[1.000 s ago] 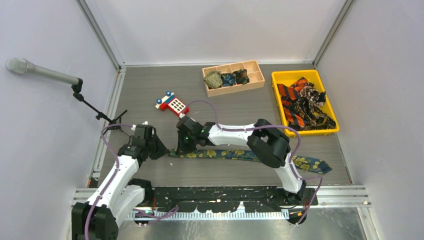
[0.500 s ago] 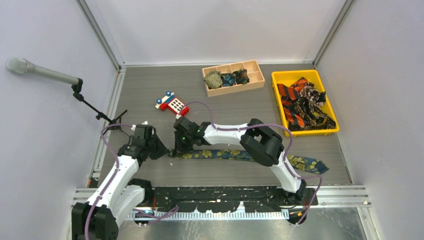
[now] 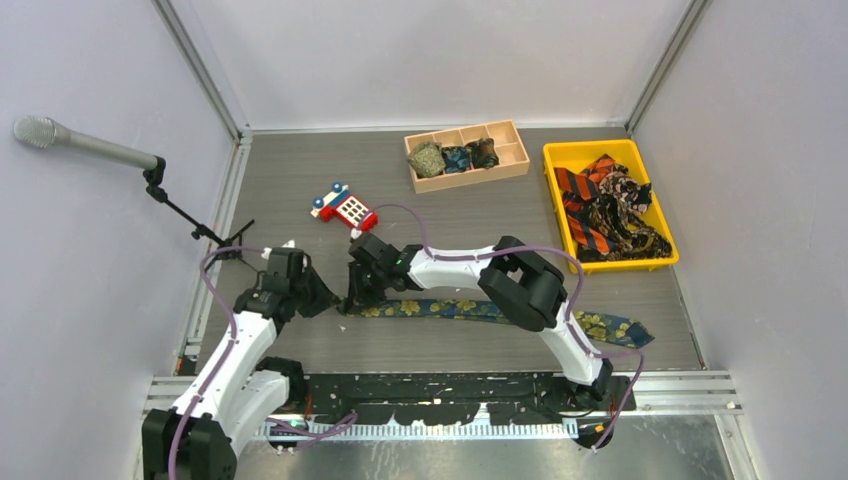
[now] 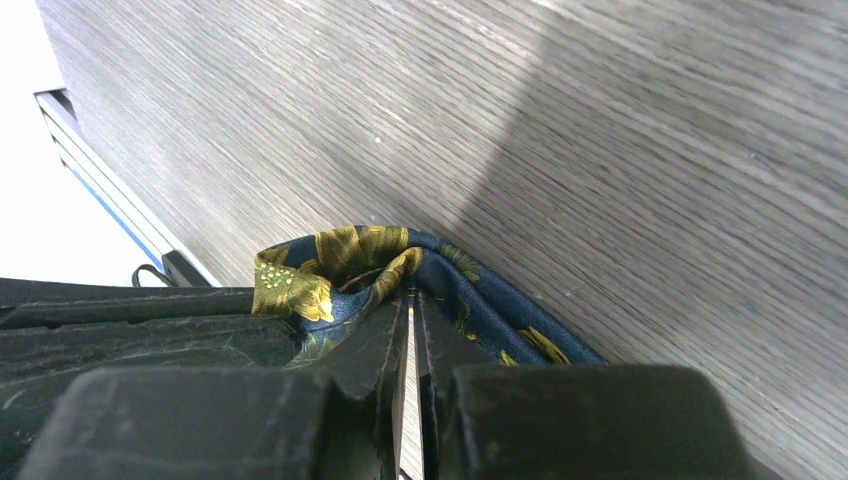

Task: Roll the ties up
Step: Roll the tie at the center of the board.

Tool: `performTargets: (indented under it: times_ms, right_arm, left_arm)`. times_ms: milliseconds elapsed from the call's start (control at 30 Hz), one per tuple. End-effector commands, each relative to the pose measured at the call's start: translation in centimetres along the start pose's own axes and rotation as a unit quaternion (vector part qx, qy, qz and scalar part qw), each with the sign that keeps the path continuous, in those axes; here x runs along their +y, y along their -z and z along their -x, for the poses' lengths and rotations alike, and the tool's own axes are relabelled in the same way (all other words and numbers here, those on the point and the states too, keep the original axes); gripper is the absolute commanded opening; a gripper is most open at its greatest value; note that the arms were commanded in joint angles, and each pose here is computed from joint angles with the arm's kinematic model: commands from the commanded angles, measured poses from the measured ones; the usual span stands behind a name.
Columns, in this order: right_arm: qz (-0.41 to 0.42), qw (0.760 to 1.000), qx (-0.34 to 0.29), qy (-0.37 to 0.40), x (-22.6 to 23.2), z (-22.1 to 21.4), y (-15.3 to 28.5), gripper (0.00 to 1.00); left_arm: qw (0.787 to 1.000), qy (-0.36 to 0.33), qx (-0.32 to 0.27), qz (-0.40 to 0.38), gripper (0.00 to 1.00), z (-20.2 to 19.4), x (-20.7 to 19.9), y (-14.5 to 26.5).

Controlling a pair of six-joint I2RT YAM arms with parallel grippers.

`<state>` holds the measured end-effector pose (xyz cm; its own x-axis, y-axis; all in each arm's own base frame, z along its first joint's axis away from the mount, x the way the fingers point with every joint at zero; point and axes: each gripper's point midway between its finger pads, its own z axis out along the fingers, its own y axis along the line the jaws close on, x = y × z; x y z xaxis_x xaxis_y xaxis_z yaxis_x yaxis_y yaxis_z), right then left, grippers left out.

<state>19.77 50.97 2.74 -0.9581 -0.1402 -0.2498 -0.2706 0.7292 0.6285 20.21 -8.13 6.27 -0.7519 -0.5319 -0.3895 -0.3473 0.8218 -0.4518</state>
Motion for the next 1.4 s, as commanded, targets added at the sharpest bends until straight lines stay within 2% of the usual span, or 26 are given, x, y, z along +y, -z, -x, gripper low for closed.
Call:
performTargets:
  times_ms: [0, 400, 667, 1067, 1367]
  right_arm:
    - [0.023, 0.999, -0.033, 0.018, 1.1, 1.7, 2.3, 0.13]
    - [0.025, 0.999, -0.029, 0.015, 0.3, 1.2, 3.8, 0.13]
    - [-0.002, 0.999, -0.038, 0.016, -0.9, 0.8, 5.2, 0.13]
    - [0.018, 1.0, -0.013, 0.014, -0.3, 0.9, 2.3, 0.13]
    - [0.047, 0.999, -0.005, 0.017, 1.8, 2.2, 0.1, 0.13]
  left_arm:
    - [0.999, -0.006, -0.016, -0.031, 0.0, 1.2, -2.1, 1.0]
    - [0.999, -0.03, -0.022, -0.007, 0.0, 0.8, -2.2, 0.6]
    - [0.999, -0.035, -0.022, -0.003, 0.0, 0.8, -2.3, 0.6]
    - [0.999, -0.037, -0.032, 0.005, 0.0, 1.3, -2.4, 0.6]
    - [0.998, -0.042, -0.043, 0.014, 0.0, 2.0, -2.4, 1.1]
